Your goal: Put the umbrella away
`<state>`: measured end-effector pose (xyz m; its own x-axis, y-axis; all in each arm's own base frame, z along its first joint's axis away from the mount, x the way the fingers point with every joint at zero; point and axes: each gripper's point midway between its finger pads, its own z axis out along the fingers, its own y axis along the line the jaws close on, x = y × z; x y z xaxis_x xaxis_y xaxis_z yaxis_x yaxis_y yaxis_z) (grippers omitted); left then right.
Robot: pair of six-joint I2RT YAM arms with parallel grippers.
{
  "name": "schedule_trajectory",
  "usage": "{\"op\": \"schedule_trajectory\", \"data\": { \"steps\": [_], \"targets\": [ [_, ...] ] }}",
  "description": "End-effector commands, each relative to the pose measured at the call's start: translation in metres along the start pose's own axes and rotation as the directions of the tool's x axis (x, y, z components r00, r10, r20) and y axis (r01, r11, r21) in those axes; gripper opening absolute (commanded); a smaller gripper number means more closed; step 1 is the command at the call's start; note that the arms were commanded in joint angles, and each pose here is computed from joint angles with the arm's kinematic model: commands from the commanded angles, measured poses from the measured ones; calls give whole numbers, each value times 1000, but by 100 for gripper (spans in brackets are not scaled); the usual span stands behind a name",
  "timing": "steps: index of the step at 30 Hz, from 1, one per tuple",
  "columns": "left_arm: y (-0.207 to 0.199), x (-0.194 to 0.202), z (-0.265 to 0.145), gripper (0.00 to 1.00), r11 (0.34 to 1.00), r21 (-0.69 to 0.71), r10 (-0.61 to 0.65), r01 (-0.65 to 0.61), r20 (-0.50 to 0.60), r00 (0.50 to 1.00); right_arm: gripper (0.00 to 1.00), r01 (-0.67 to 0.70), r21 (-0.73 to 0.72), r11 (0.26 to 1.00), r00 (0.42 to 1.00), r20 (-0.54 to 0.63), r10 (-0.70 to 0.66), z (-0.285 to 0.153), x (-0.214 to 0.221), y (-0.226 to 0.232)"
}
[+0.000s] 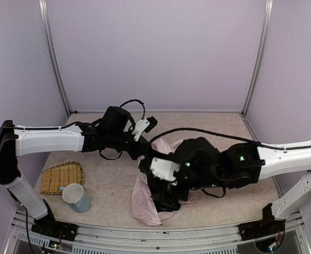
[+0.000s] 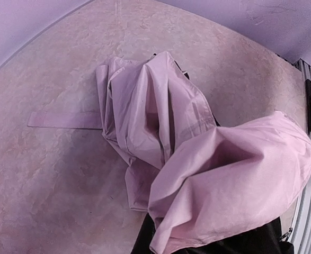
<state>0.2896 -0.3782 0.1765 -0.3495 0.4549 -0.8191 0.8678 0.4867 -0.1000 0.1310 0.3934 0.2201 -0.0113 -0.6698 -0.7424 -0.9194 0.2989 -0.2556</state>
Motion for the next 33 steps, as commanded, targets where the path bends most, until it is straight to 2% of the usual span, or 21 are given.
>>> {"op": "schedule_trajectory", "data": {
  "steps": [1, 3, 5, 8, 13, 15, 16, 18, 19, 20, 23, 24, 25, 26, 27, 28, 29, 33],
  "targets": [
    [3, -3, 4, 0, 1000, 10, -19, 19, -6, 1000, 99, 367, -204, 907, 900, -167, -402, 36, 33, 90],
    [3, -1, 6, 0, 1000, 12, -20, 21, -11, 1000, 99, 382, -306, 872, 864, -218, -454, 46, 50, 116],
    [4, 1, 7, 0, 1000, 11, -24, 24, -17, 1000, 99, 381, -373, 846, 860, -194, -473, 49, 57, 133],
    [3, 4, 9, 0, 999, 16, -27, 28, -28, 999, 100, 439, -314, 842, 855, -142, -499, 57, 55, 127],
    [3, 8, 10, 0, 999, 19, -30, 31, -39, 999, 97, 496, -202, 844, 825, -192, -531, 75, 69, 107],
    [2, 9, 10, 0, 999, 22, -30, 31, -44, 999, 84, 491, -161, 856, 830, -214, -516, 79, 71, 98],
    [2, 10, 10, 0, 999, 24, -30, 31, -48, 998, 72, 489, -136, 862, 832, -223, -507, 80, 70, 92],
    [2, 11, 10, 0, 999, 24, -29, 31, -51, 998, 40, 479, -93, 873, 843, -231, -486, 80, 66, 84],
    [2, 10, 10, 0, 999, 24, -27, 29, -51, 998, 16, 471, -83, 878, 848, -230, -477, 80, 63, 81],
    [2, 10, 10, 0, 999, 23, -25, 26, -53, 998, 1, 463, -73, 883, 853, -235, -467, 79, 61, 78],
    [6, 11, 6, 0, 1000, 3, -20, 21, -58, 998, 0, 426, -43, 904, 878, -221, -424, 74, 42, 69],
    [8, 9, 4, 6, 1000, -10, -20, 19, -56, 998, 0, 400, -31, 916, 897, -193, -398, 69, 28, 65],
    [10, 7, 0, 19, 1000, -20, -18, 17, -50, 999, 0, 366, -35, 930, 916, -159, -367, 64, 16, 63],
    [12, 3, -5, 39, 999, -33, -17, 15, -36, 999, 0, 323, -43, 945, 937, -122, -326, 58, 5, 59],
    [14, -2, -11, 56, 999, -44, -15, 14, -15, 1000, 0, 275, -58, 960, 957, -81, -279, 52, -6, 54],
    [16, -9, -18, 65, 998, -55, -12, 12, 12, 1000, 0, 224, -81, 971, 973, -42, -227, 45, -14, 49],
    [18, -19, -28, 73, 998, -68, -10, 14, 53, 999, 0, 169, -109, 980, 985, -8, -171, 39, -19, 42],
    [23, -58, -80, 89, 993, -116, 3, 30, 272, 962, 0, -33, -229, 973, 997, 67, 50, 21, -17, 9]
  ]
}}
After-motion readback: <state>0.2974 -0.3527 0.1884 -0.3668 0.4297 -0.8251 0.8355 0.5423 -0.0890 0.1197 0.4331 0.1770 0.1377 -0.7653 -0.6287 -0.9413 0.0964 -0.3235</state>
